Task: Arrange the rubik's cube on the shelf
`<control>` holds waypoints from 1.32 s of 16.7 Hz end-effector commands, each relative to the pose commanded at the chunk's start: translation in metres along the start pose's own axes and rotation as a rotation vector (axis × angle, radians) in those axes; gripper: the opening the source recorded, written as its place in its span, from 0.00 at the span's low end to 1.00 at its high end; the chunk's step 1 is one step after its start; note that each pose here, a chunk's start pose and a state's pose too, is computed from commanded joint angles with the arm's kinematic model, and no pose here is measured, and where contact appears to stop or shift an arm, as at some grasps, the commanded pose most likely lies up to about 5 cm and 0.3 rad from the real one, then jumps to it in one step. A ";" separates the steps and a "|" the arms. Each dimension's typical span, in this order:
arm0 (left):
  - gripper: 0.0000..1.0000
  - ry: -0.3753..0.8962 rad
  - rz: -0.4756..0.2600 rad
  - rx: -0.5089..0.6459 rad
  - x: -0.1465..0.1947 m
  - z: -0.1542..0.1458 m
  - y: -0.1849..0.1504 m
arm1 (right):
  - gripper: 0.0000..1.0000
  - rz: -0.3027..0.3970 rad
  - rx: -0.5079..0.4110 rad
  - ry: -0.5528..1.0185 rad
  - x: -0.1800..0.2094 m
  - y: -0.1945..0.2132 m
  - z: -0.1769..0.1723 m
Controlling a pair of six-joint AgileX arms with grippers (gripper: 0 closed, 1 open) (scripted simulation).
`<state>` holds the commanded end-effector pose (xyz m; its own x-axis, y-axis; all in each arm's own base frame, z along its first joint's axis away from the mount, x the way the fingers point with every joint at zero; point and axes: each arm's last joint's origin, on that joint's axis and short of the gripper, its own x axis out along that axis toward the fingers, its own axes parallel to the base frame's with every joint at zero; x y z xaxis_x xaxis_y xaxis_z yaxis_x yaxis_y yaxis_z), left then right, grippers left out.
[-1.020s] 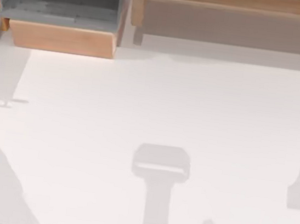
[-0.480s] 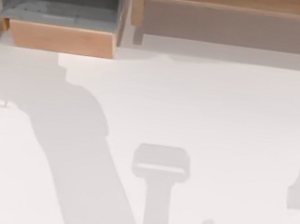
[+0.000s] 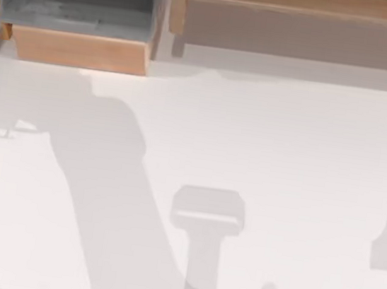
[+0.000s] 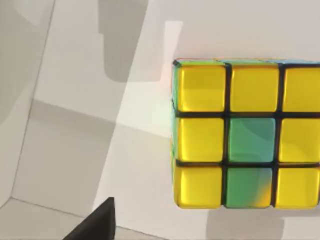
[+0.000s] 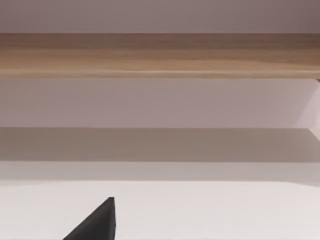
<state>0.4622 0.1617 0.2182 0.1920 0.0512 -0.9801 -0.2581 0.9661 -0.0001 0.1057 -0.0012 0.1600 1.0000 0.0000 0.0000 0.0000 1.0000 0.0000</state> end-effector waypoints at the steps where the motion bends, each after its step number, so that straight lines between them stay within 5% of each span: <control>1: 1.00 0.000 0.000 0.000 0.000 0.000 0.000 | 1.00 0.000 0.000 0.000 0.000 0.000 0.000; 9: 1.00 -0.001 0.000 -0.001 0.058 0.008 0.002 | 1.00 0.000 0.000 0.000 0.000 0.000 0.000; 13: 1.00 0.000 0.000 0.000 0.061 0.008 0.000 | 1.00 0.000 0.000 0.000 0.000 0.000 0.000; 22: 0.32 0.000 0.000 0.000 0.061 0.008 0.000 | 1.00 0.000 0.000 0.000 0.000 0.000 0.000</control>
<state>0.4814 0.1668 0.1602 0.1920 0.0512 -0.9801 -0.2581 0.9661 -0.0001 0.1057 -0.0012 0.1600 1.0000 0.0000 0.0000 0.0000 1.0000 0.0000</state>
